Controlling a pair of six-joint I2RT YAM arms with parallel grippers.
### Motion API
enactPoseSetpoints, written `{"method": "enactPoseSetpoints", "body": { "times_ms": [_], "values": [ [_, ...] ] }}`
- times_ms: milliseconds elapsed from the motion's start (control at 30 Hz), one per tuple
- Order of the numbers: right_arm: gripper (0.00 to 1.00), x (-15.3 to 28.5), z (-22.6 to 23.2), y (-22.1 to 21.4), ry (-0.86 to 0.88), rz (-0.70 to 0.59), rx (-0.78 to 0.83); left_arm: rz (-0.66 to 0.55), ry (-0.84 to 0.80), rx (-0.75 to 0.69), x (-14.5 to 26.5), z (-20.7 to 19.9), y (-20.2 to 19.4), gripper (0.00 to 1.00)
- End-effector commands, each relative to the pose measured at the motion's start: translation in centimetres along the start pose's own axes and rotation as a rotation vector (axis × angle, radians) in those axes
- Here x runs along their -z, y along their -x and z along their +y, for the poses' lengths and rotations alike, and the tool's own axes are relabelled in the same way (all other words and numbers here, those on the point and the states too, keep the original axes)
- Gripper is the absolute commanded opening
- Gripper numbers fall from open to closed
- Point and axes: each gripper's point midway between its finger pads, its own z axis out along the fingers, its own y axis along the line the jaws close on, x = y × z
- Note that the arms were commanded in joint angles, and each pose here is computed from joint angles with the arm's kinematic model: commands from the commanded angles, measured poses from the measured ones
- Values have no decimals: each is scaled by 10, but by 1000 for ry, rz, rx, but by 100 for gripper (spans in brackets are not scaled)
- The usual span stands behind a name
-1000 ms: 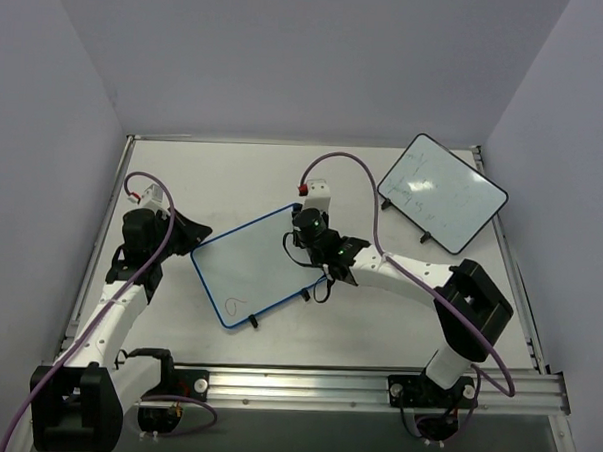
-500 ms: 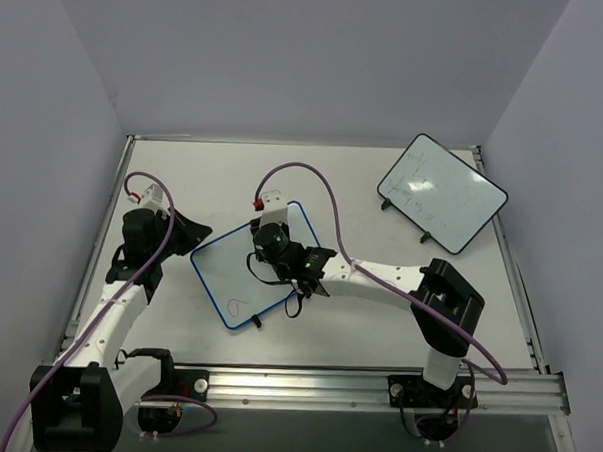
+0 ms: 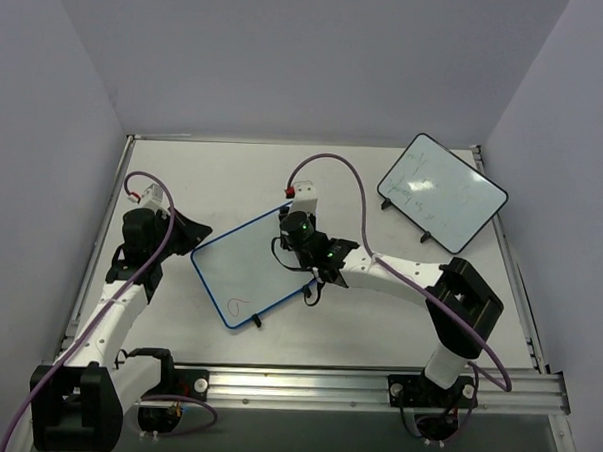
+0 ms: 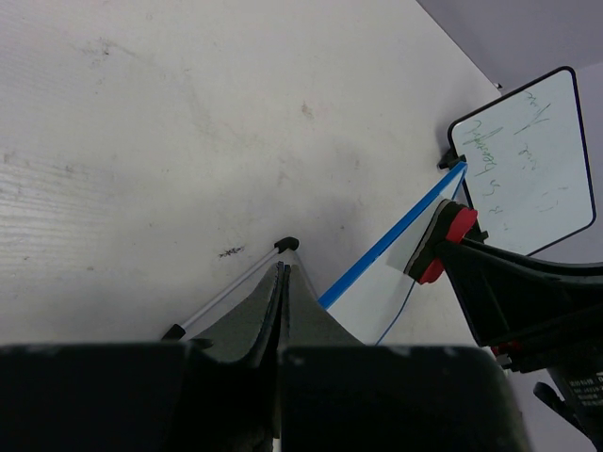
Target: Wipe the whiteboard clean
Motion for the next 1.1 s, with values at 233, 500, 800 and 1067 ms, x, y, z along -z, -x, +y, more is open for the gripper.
{"method": "enactPoseSetpoints", "body": {
  "times_ms": [233, 500, 800, 1067],
  "values": [
    [0, 9, -36, -2, -65, 3, -25, -29, -46, -25, -1, -13, 7, 2],
    [0, 19, -20, -22, -18, 15, -18, -91, -47, -34, -1, -7, 8, 35],
    [0, 37, -2, -37, 31, 13, -2, -164, -103, -60, -1, -13, 18, 52],
    [0, 46, 19, -59, 80, 28, 15, -202, -150, -81, 0, -21, 27, 56]
  ]
}}
